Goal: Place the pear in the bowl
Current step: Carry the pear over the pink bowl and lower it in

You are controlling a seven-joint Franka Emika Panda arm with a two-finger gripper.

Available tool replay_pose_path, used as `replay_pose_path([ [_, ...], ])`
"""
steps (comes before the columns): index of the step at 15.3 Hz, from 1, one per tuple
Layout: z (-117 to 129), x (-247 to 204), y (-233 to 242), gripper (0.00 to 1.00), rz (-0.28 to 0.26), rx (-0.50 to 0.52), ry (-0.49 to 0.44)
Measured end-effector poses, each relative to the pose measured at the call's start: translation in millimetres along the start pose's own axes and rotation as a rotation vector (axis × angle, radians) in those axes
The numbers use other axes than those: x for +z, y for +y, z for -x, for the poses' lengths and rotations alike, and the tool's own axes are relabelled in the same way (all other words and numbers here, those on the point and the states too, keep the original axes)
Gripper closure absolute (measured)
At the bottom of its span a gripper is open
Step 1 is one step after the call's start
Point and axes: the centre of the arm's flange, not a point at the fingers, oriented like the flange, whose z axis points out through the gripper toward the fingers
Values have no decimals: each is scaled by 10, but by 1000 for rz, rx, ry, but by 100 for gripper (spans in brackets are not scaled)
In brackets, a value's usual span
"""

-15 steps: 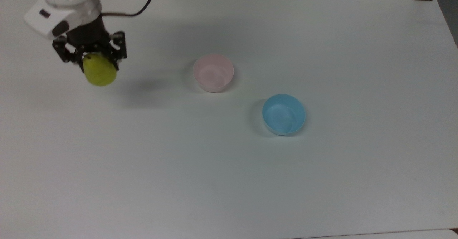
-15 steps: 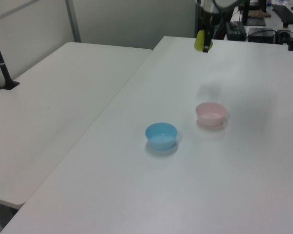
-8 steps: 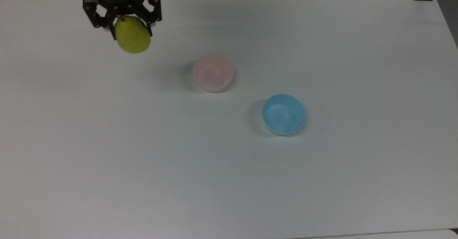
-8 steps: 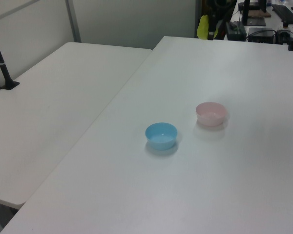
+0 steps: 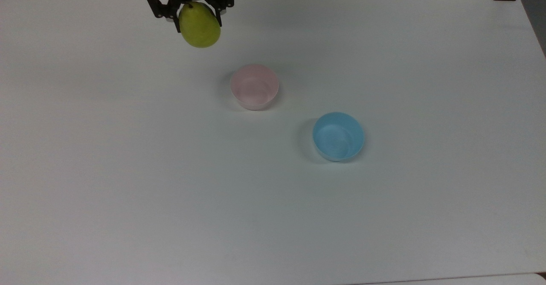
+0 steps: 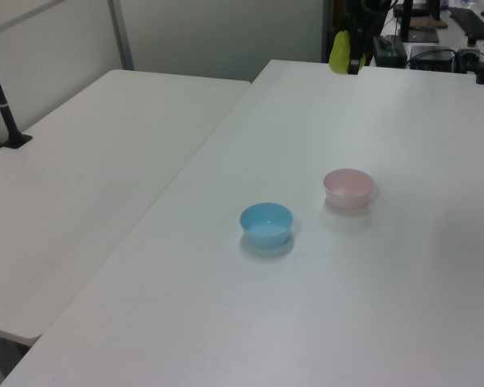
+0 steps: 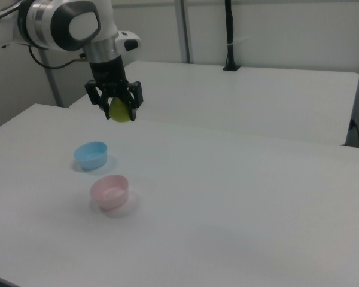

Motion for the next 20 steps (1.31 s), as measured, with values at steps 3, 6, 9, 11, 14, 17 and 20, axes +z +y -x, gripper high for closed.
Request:
replay_pose_path([
  [3, 43, 209, -89, 28, -16, 11, 23],
  [6, 89, 341, -228, 28, -22, 0, 15],
  [9, 128, 504, -376, 28, -32, -17, -19],
  [11, 142, 694, -517, 28, -36, -38, -32],
  [14, 183, 1051, -669, 28, -35, -59, -30],
  [17, 228, 1358, -792, 28, -32, -80, -30],
  [20, 233, 1741, -857, 28, -14, -105, -55],
])
